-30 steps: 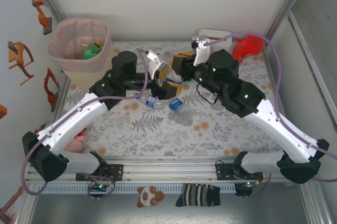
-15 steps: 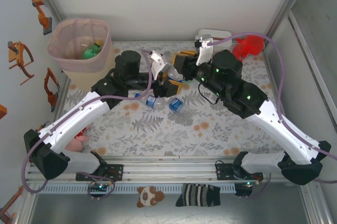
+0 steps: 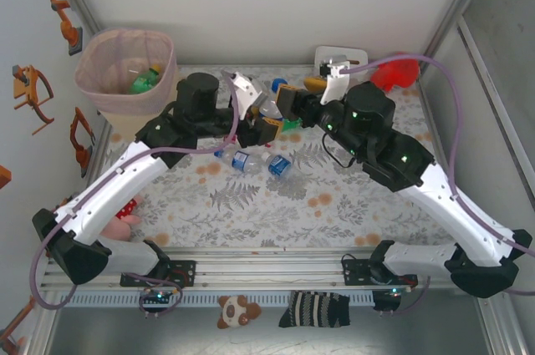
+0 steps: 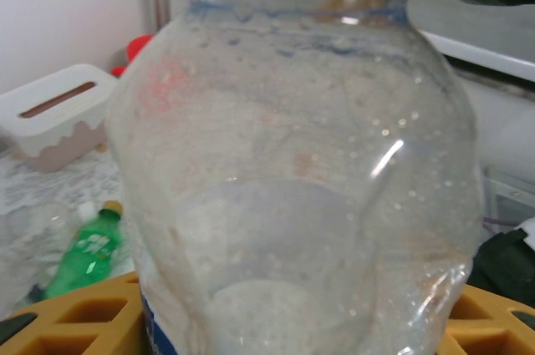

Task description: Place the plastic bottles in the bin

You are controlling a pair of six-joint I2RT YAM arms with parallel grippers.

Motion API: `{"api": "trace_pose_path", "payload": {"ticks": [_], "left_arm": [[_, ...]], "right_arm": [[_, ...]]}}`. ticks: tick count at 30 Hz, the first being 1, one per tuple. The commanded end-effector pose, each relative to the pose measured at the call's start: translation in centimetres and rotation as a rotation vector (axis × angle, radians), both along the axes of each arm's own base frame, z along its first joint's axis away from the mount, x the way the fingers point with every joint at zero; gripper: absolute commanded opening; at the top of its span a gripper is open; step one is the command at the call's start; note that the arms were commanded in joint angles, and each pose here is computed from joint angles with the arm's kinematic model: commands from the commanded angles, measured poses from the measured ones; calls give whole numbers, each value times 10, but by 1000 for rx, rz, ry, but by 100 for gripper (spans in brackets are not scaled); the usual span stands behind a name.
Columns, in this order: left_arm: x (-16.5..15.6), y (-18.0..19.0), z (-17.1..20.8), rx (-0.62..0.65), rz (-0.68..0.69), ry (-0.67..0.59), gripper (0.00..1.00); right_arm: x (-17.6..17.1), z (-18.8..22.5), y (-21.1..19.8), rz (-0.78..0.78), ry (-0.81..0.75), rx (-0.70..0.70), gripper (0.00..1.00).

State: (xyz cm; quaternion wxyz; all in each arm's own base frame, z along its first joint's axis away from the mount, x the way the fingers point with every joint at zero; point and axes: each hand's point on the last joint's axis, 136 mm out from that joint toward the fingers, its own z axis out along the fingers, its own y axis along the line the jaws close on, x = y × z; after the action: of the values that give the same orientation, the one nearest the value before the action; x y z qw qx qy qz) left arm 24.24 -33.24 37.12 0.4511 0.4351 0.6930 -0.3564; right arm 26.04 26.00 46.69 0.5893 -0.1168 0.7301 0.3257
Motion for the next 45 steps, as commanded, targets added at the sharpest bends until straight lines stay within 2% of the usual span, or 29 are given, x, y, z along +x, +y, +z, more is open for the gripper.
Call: {"api": "trace_pose_path", "payload": {"ticks": [1,8,18,22,27,35,45], "left_arm": [[15,23,4,78,88,-29,54],[53,84,15,174,291,-20,54],[116,198,28,250,654,-12,54],[142,248,31,344,836,-49,53],[169,302,36,466,992,-83,53],[209,373,16,696,1167,-78,53],[240,430,-38,918,1274,42,53]], "right_arm": [[-2,4,-21,-68,-27,-25,71],[-4,1,-41,-133,-44,-77,70],[-5,-4,-49,-156,-44,-104,70],[-5,-5,-50,-158,-43,-112,71],[-5,-6,-52,-165,-44,-120,70],[-4,-7,-52,-168,-48,-135,70],[-3,-11,-56,-184,-39,-155,71]]}}
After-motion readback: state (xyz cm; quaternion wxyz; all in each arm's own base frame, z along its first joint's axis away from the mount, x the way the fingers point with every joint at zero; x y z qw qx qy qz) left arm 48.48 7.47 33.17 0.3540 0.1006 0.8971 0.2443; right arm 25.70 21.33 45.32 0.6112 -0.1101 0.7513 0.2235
